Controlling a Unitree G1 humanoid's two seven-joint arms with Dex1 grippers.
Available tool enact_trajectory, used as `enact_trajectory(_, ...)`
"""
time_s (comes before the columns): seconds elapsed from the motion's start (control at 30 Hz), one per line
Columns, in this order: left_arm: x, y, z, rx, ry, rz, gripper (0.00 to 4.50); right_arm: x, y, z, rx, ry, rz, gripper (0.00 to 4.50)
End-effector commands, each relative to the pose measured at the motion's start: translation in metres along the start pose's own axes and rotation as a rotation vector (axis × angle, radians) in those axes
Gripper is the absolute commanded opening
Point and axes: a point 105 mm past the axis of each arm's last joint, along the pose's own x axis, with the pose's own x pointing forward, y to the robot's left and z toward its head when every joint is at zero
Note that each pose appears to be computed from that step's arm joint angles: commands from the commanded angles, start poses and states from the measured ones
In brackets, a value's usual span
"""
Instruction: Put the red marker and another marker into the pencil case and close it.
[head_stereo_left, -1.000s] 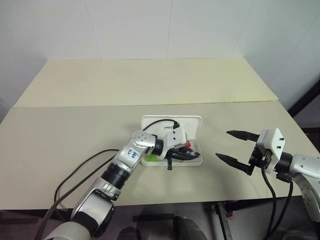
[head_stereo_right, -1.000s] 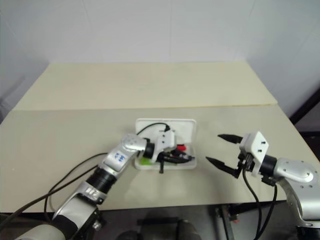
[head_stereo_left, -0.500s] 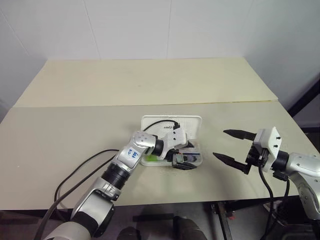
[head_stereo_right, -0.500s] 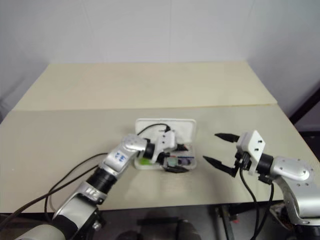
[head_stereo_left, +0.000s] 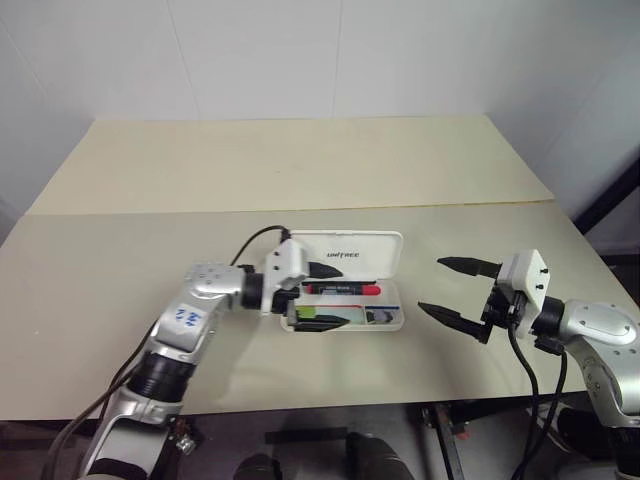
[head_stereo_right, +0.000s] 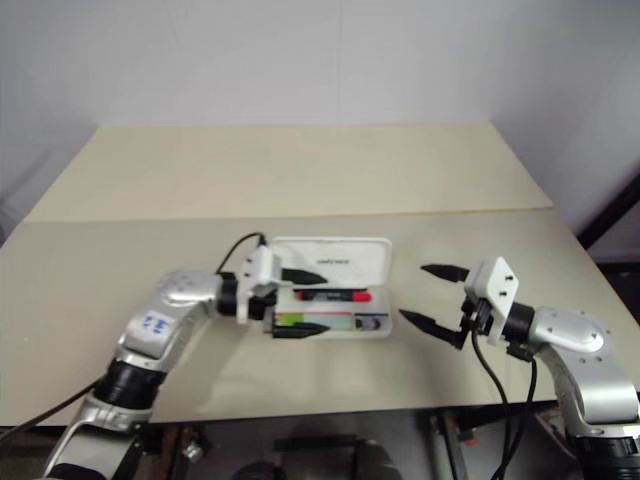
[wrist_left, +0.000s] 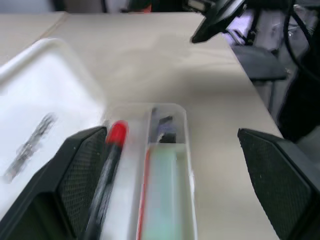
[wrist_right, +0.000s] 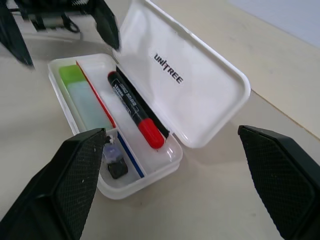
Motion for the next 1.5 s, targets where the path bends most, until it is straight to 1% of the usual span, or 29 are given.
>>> enact_trajectory(0.03,-0.043,0.013,-0.001,0.003,-0.016,0.13,4.28,0.0,-0.005,0.008,-0.038,-0.033,0.026,4.5)
enact_trajectory(0.1,-0.056,0.019,-0.003,-0.016,-0.028,0.186,3.85,0.001,-0.007,0.008,-0.045,-0.036,0.034,4.5)
enact_trajectory(0.2,-0.083,0.03,-0.013,-0.03,-0.015,0.283,2.94,0.004,-0.01,0.008,-0.054,-0.038,0.052,4.5)
enact_trajectory(0.23,-0.089,0.033,-0.016,-0.031,-0.01,0.306,2.57,0.004,-0.011,0.007,-0.055,-0.038,0.055,4.5)
enact_trajectory(0.4,-0.092,0.037,-0.017,-0.029,-0.03,0.351,0.9,0.007,-0.015,0.007,-0.065,-0.043,0.064,4.5)
enact_trajectory(0.47,-0.089,0.037,-0.016,-0.029,-0.039,0.348,0.14,0.008,-0.015,0.006,-0.066,-0.045,0.066,4.5)
enact_trajectory(0.5,-0.087,0.038,-0.016,-0.027,-0.04,0.346,0.05,0.008,-0.015,0.006,-0.066,-0.046,0.067,4.5)
enact_trajectory(0.57,-0.085,0.04,-0.016,-0.032,-0.05,0.357,0.05,0.008,-0.014,0.006,-0.067,-0.047,0.069,4.5)
enact_trajectory(0.63,-0.084,0.048,-0.016,-0.035,-0.052,0.399,0.05,0.009,-0.015,0.006,-0.067,-0.047,0.07,4.5)
enact_trajectory(0.77,-0.077,0.079,-0.017,-0.052,-0.054,0.529,0.05,0.009,-0.016,0.005,-0.071,-0.047,0.067,4.5)
enact_trajectory(0.83,-0.063,0.09,-0.018,-0.059,-0.04,0.534,0.05,0.01,-0.016,0.006,-0.074,-0.049,0.066,4.5)
enact_trajectory(1.0,-0.037,0.102,-0.016,-0.057,-0.039,0.503,0.05,0.011,-0.016,0.007,-0.076,-0.054,0.06,4.5)
enact_trajectory(1.1,-0.024,0.102,-0.012,-0.053,-0.062,0.463,0.05,0.012,-0.014,0.007,-0.074,-0.058,0.056,4.5)
enact_trajectory(1.2,-0.018,0.099,-0.007,-0.035,-0.093,0.413,0.05,0.012,-0.013,0.008,-0.072,-0.06,0.051,4.5)
enact_trajectory(1.3,-0.02,0.092,-0.001,-0.014,-0.133,0.367,0.05,0.011,-0.013,0.007,-0.067,-0.06,0.04,4.5)
enact_trajectory(1.4,-0.024,0.083,0.0,0.023,-0.142,0.329,0.05,0.011,-0.011,0.007,-0.063,-0.06,0.035,4.5)
enact_trajectory(1.5,-0.024,0.068,0.0,0.063,-0.138,0.248,0.05,0.011,-0.009,0.006,-0.058,-0.059,0.032,4.5)
